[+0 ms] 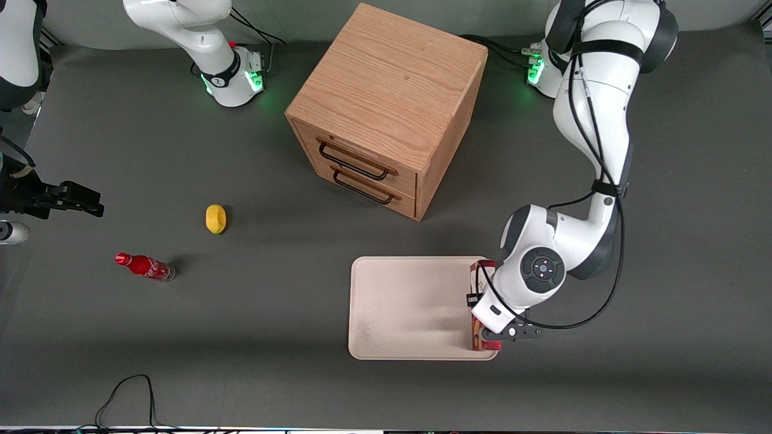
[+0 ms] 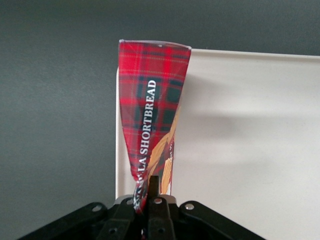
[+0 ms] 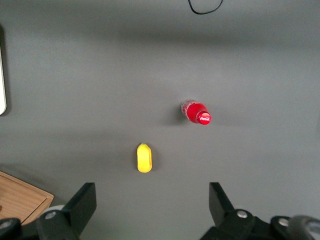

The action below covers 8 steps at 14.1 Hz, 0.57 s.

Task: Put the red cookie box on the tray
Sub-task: 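Lower the box onto the tray edge and open the left gripper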

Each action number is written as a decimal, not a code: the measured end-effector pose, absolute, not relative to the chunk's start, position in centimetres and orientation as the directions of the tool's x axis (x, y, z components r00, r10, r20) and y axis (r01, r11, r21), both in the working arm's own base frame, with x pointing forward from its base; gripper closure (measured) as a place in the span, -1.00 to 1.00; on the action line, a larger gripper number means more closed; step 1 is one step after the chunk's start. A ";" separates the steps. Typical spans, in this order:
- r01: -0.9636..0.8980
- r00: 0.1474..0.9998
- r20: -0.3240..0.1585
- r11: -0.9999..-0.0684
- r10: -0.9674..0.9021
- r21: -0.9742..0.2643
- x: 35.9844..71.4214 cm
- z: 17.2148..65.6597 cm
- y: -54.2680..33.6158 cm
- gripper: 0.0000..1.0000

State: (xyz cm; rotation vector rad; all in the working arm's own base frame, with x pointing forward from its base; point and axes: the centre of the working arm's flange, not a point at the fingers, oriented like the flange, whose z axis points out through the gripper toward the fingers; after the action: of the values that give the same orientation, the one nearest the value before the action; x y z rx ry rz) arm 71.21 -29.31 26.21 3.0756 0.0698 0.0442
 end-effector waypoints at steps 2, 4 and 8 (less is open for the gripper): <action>0.042 0.999 0.022 -0.997 0.043 0.060 71.1 25.9 -29.4 0.94; 0.038 0.999 0.018 -0.998 0.039 0.052 70.9 25.5 -29.4 0.94; 0.035 0.999 0.019 -0.998 0.036 0.049 70.8 25.5 -29.4 0.83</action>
State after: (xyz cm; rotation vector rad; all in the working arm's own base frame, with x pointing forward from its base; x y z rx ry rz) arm 70.85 -29.44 25.48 3.0924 0.0556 0.0301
